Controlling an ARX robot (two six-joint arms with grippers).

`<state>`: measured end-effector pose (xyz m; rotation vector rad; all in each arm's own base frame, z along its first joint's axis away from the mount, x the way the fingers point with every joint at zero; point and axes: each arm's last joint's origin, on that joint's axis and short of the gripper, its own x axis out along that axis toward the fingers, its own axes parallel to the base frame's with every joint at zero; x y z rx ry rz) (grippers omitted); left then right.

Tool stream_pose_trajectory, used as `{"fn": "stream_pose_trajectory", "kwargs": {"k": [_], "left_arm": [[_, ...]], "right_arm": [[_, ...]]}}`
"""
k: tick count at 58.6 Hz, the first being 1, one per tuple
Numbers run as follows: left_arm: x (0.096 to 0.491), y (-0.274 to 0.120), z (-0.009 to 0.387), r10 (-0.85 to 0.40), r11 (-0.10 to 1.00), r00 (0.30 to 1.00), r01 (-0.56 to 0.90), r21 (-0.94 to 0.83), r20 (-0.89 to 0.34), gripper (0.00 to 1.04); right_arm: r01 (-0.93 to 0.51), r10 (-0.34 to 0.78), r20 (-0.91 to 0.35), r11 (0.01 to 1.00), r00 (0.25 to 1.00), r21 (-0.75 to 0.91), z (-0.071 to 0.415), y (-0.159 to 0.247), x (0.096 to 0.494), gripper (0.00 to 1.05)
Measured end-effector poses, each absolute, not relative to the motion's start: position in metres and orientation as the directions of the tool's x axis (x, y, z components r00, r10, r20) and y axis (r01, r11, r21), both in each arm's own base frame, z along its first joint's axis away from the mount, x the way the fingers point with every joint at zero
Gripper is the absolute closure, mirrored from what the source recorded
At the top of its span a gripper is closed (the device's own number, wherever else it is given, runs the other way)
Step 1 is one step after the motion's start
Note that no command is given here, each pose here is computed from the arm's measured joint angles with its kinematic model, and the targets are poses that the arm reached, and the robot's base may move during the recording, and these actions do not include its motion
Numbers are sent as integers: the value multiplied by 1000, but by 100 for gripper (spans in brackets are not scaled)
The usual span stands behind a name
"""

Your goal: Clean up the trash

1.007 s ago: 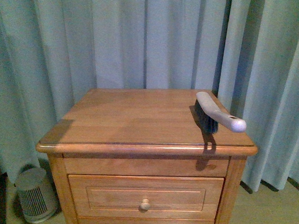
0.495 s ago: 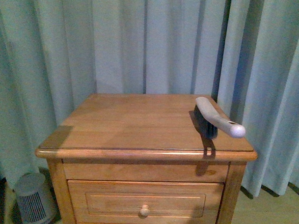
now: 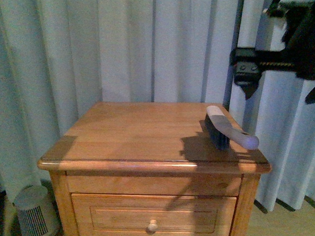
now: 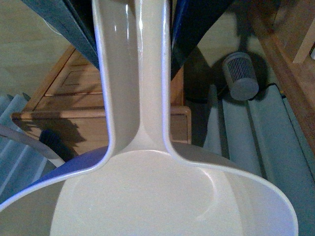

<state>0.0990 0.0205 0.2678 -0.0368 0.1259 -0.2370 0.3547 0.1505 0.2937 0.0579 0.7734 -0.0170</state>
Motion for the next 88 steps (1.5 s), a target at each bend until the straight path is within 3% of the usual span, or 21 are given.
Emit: {"fn": "stream_pose_trajectory", "kwargs": {"k": [19,41,73,88], "left_arm": [[99,21,268,-237,971,964,232,-51,-120,77],[99,21,268,-237,971,964,232,-51,-120,77],[99,21,268,-237,971,964,232,-51,-120,77],[99,21,268,-237,971,964,232,-51,-120,77]], "right_arm": [[56,-15,-758,998,652,28,254,172,386,7],[52,-25,-767,999,641,11,234,181,394,7],[72,-29,-779,997,626,21,210,174,391,84],[51,-39,-730,999,682,-6,227,170,390,86]]}}
